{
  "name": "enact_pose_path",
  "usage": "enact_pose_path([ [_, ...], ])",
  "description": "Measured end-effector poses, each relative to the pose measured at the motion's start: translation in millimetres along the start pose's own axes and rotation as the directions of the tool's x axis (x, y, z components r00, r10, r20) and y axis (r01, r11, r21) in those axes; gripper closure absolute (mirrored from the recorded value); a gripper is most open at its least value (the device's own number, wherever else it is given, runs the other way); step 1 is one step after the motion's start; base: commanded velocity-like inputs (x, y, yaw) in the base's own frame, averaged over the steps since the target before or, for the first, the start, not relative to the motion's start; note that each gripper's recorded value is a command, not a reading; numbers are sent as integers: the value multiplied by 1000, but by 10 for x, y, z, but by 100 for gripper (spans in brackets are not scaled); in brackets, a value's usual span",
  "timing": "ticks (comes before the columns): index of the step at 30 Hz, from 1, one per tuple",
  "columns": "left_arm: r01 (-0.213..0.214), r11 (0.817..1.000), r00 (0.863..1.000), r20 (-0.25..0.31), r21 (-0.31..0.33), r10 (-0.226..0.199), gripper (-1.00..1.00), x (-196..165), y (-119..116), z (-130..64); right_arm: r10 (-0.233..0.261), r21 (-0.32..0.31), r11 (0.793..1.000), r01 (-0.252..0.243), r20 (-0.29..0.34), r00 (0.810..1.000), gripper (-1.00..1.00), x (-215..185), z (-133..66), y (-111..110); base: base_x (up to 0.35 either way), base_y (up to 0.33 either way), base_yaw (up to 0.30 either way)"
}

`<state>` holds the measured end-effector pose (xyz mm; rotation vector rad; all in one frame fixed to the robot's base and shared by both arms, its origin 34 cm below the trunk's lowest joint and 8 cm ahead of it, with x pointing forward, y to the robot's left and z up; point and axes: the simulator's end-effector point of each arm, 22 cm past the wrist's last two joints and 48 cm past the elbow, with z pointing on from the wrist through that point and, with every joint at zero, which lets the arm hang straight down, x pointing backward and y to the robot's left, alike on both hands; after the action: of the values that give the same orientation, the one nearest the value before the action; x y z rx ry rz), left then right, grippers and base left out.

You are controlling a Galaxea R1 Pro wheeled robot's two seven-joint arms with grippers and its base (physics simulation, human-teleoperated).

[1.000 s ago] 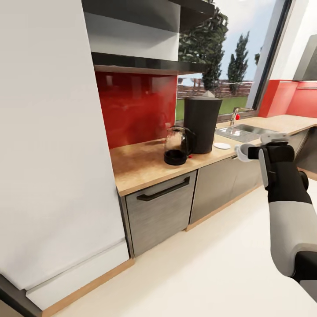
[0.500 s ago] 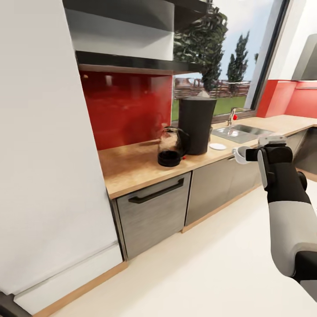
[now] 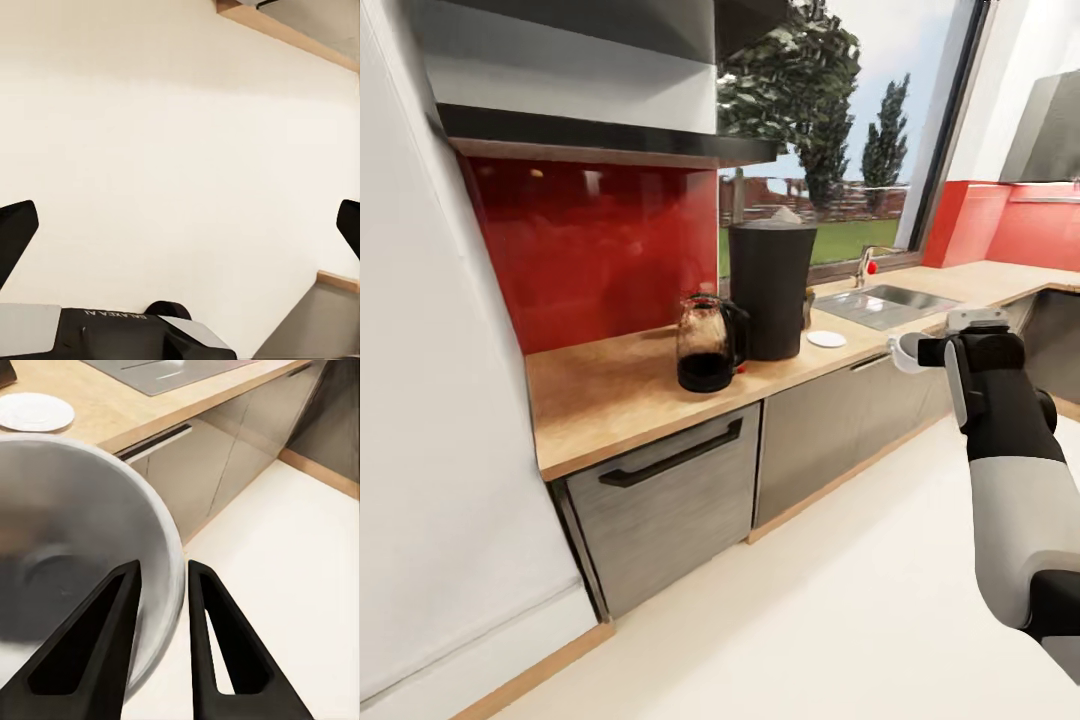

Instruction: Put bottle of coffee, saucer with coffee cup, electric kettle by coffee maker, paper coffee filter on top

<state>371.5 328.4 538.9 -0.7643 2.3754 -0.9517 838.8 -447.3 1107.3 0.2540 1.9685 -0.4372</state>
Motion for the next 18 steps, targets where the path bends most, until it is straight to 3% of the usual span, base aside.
enact_pose_path([
  [7, 0, 1000, 1000, 1, 0, 0, -100, -2, 1, 0, 0, -1, 1000, 0, 0, 1000, 100, 0, 2, 6, 23, -92, -173],
  [18, 0, 1000, 1000, 0, -1, 0, -100, 0, 2, 0, 0, -1, 1000, 0, 0, 1000, 100, -1, 1, 6, 20, -286, -14],
])
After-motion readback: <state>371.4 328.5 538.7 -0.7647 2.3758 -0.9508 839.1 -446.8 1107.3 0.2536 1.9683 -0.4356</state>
